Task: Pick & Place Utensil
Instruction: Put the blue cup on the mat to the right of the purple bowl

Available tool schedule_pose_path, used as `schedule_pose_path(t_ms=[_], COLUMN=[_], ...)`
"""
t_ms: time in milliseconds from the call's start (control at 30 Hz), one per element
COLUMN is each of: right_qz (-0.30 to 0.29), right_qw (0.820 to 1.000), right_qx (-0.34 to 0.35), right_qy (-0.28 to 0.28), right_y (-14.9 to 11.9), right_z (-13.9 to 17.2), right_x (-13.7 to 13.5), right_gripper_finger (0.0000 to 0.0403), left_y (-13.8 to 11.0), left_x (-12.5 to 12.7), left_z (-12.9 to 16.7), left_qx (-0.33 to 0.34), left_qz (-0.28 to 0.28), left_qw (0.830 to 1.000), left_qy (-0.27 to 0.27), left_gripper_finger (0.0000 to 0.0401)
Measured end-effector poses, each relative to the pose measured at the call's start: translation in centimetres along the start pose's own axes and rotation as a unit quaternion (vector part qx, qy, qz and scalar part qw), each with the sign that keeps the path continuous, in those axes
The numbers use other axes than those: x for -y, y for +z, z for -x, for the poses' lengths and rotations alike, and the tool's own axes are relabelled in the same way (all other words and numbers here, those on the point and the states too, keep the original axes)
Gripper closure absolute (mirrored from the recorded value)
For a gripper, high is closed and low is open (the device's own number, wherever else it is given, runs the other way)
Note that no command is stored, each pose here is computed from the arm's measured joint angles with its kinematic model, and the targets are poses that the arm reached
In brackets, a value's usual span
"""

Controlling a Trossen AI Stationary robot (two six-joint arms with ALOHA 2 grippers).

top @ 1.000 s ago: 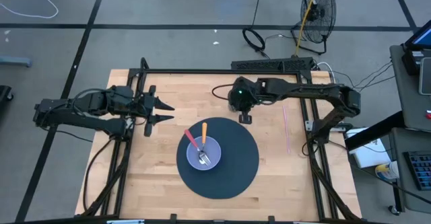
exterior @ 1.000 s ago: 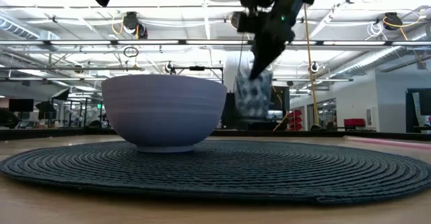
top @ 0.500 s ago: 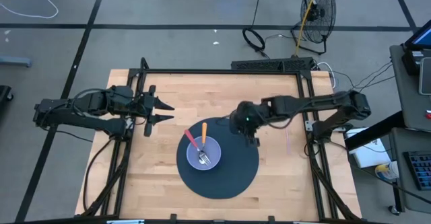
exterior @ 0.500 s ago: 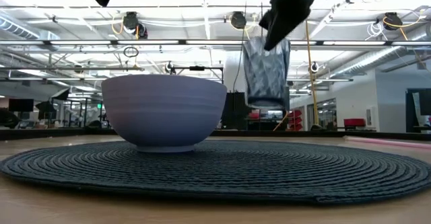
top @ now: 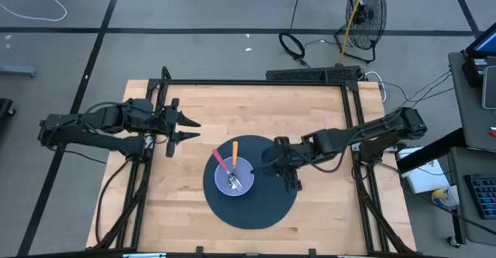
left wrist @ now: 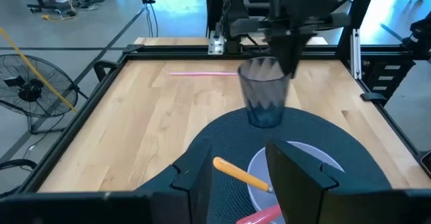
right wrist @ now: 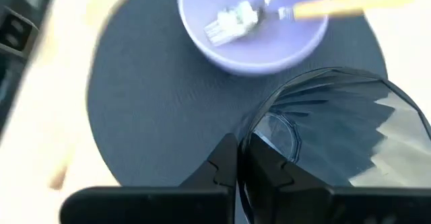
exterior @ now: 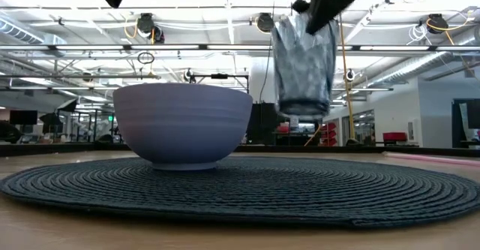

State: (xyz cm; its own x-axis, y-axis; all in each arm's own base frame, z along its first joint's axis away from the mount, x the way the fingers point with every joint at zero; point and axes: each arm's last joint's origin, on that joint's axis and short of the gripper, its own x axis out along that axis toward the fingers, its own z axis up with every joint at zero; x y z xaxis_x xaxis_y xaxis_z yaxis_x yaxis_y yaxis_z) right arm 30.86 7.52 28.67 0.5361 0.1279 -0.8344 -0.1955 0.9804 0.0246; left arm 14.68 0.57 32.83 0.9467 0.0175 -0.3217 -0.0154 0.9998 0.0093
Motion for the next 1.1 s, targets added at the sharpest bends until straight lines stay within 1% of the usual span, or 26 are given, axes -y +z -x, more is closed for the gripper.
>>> schedule_pose_path(t_ms=[67, 300, 400, 533, 867, 1100], right_qz=[0.005, 0.005, 0.002, 0.0, -0.008, -0.02], right_qw=[1.0, 0.999, 0.998, 0.997, 0.997, 0.997], right_qx=[0.009, -0.037, -0.06, -0.076, -0.073, -0.076], right_qy=[0.003, 0.021, 0.019, 0.018, 0.016, 0.015], right_y=[0.3, -0.1, -0.4, -0.6, -0.6, -1.7], right_z=[-0.5, -3.3, -4.4, -5.0, -5.0, -6.0], right_x=[-0.4, -0.9, -0.9, -0.9, -0.9, -0.8], right_gripper_finger=[0.0398, 0.0398, 0.0398, 0.0398, 0.0396, 0.0394], left_y=[0.1, 0.2, 0.2, 0.2, 0.2, 0.2], left_x=[0.0, 0.0, 0.0, 0.0, 0.0, 0.0], left_z=[0.0, 0.0, 0.0, 0.0, 0.0, 0.0], left_qx=[0.003, 0.01, 0.01, 0.009, 0.009, 0.008], left_qz=[0.001, 0.001, 0.002, 0.003, 0.004, 0.007], left_qw=[1.0, 1.0, 1.0, 1.0, 1.0, 1.0], left_qy=[0.0, 0.0, 0.0, 0.0, 0.0, 0.0], left_gripper_finger=[0.0256, 0.0256, 0.0256, 0.0256, 0.0256, 0.0256])
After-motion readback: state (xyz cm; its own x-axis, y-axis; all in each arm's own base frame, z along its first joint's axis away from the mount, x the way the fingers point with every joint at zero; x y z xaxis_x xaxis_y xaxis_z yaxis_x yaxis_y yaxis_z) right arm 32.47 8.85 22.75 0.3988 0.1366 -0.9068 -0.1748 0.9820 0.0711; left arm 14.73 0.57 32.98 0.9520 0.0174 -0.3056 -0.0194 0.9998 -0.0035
